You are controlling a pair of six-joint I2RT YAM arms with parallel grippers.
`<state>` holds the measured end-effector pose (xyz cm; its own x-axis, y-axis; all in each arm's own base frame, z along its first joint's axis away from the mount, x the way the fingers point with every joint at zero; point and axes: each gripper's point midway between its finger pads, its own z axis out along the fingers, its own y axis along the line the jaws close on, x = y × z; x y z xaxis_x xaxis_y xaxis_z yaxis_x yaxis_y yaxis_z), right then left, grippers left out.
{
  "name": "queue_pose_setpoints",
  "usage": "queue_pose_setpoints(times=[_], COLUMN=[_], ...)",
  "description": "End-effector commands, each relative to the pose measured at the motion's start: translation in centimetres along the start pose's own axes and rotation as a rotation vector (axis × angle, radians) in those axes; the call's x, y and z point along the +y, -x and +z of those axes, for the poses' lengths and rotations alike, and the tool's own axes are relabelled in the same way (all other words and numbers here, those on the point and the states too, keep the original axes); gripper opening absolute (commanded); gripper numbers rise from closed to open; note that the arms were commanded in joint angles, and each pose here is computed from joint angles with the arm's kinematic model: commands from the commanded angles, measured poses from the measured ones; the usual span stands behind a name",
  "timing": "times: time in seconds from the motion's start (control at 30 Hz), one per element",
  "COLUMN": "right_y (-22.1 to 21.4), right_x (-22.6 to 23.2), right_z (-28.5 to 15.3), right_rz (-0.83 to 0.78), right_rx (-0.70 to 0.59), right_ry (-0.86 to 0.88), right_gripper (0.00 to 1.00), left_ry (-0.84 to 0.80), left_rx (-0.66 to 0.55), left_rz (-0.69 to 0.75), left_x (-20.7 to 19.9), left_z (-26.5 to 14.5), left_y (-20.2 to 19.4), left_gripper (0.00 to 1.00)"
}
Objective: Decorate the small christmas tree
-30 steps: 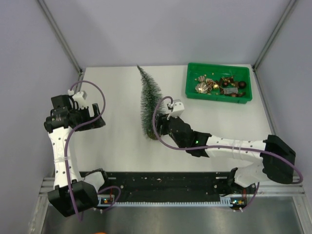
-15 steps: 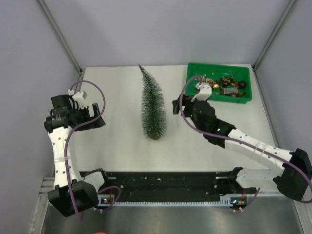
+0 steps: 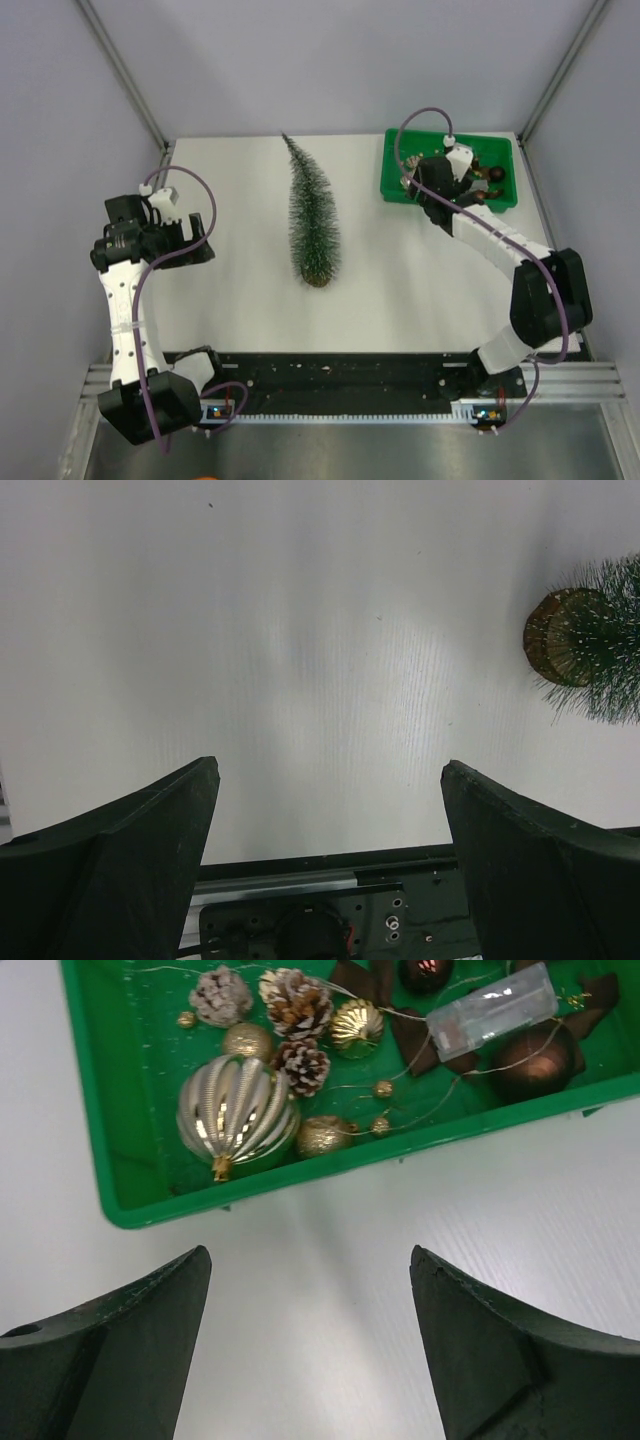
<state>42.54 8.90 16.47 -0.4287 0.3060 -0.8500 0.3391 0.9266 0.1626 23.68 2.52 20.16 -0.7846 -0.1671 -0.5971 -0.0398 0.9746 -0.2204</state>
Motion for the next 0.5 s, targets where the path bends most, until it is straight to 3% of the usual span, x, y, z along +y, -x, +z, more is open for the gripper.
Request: queue_pose_setpoints(times=[0.0,0.17,0.47], right_y=[2.8,3.4,2.6], right_x=[-2.8,-6.3,-9.7], right_z=[2.7,5.6,9.1], right_rz=[0.040,0.102,0.056], right_rx=[-0.032,-0.016,0.021], right_ry=[-0.109,-0.156,-0.318], right_gripper=[0.80,0.79,0.79], left_ry=[0.014,0.015,0.009], left_rx=[-0.023,-0.016,0.009], left_rz=[0.027,0.033,0.016], left_x=[0.3,0.4,0.6], left_z=[-0.4,-0.1,0.7], left_y=[0.2,0.0,0.1], left_gripper=[0.99,0.99,0.99])
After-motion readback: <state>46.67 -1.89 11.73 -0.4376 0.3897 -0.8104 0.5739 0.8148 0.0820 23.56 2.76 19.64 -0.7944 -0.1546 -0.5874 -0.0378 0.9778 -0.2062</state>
